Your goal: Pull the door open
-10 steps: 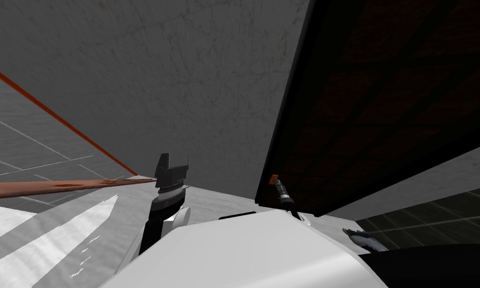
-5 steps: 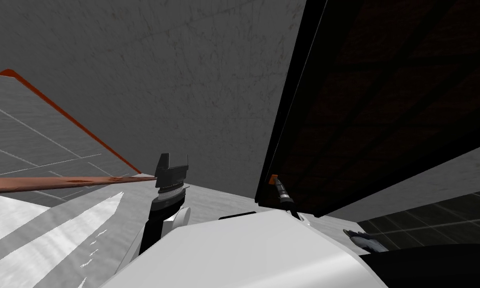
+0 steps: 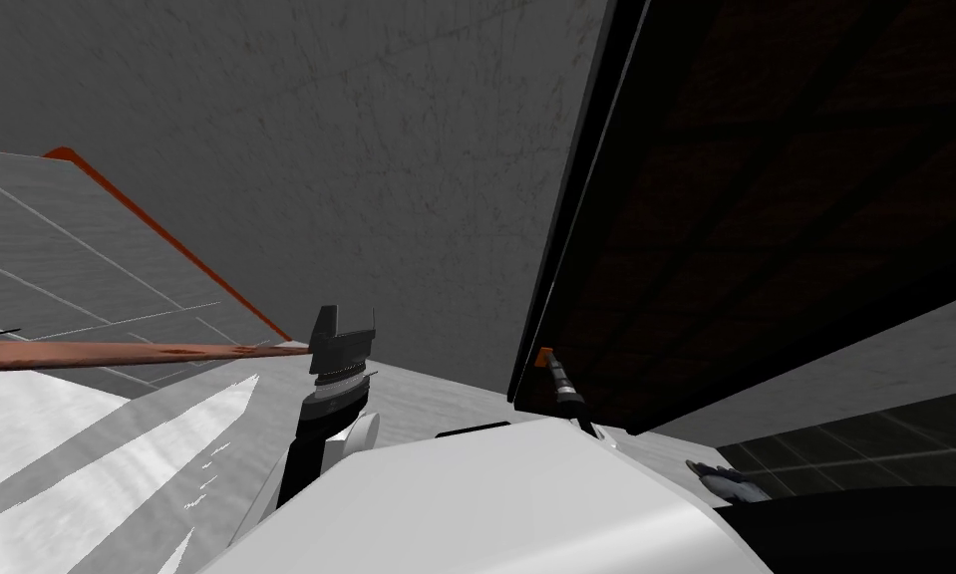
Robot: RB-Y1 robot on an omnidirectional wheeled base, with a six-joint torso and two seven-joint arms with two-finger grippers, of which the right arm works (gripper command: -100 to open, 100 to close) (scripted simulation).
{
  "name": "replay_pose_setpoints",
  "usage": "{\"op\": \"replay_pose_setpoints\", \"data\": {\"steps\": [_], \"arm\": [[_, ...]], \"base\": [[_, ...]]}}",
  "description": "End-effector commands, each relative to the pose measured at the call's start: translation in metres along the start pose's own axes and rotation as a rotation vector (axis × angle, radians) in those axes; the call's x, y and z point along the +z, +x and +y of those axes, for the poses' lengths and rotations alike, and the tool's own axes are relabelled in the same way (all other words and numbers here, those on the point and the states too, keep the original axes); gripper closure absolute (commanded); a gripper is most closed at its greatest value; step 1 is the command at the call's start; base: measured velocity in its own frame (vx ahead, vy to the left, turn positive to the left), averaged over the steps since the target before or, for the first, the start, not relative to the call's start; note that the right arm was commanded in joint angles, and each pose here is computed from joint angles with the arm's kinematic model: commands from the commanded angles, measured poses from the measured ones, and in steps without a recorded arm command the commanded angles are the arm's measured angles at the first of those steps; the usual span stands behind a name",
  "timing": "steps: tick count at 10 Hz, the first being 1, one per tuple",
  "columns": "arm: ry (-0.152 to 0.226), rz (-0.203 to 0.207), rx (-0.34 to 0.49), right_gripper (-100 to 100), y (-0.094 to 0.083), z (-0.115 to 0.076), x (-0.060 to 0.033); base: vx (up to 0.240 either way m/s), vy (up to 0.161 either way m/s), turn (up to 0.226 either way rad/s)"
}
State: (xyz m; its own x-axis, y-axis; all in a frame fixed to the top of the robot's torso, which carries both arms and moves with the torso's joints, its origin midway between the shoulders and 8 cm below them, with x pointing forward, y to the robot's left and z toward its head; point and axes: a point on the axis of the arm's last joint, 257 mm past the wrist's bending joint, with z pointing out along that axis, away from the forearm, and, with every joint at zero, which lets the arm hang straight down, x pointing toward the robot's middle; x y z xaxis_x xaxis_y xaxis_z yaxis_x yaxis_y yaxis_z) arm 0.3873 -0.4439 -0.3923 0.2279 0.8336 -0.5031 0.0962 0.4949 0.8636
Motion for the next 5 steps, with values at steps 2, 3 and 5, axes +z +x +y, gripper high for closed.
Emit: {"op": "replay_pose_setpoints", "data": {"steps": [2,3,5], "arm": [[0.010,0.004,0.070,100,0.0064,-0.0019,-0.0015],[0.012,0.000,0.114,100,0.0064,-0.0018,-0.0007],[0.014,-0.005,0.165,100,0.0065,-0.0017,0.0000]], "base": [[-0.033,-0.017,0.037],[-0.037,-0.011,0.058],[-0.034,-0.013,0.040]]}}
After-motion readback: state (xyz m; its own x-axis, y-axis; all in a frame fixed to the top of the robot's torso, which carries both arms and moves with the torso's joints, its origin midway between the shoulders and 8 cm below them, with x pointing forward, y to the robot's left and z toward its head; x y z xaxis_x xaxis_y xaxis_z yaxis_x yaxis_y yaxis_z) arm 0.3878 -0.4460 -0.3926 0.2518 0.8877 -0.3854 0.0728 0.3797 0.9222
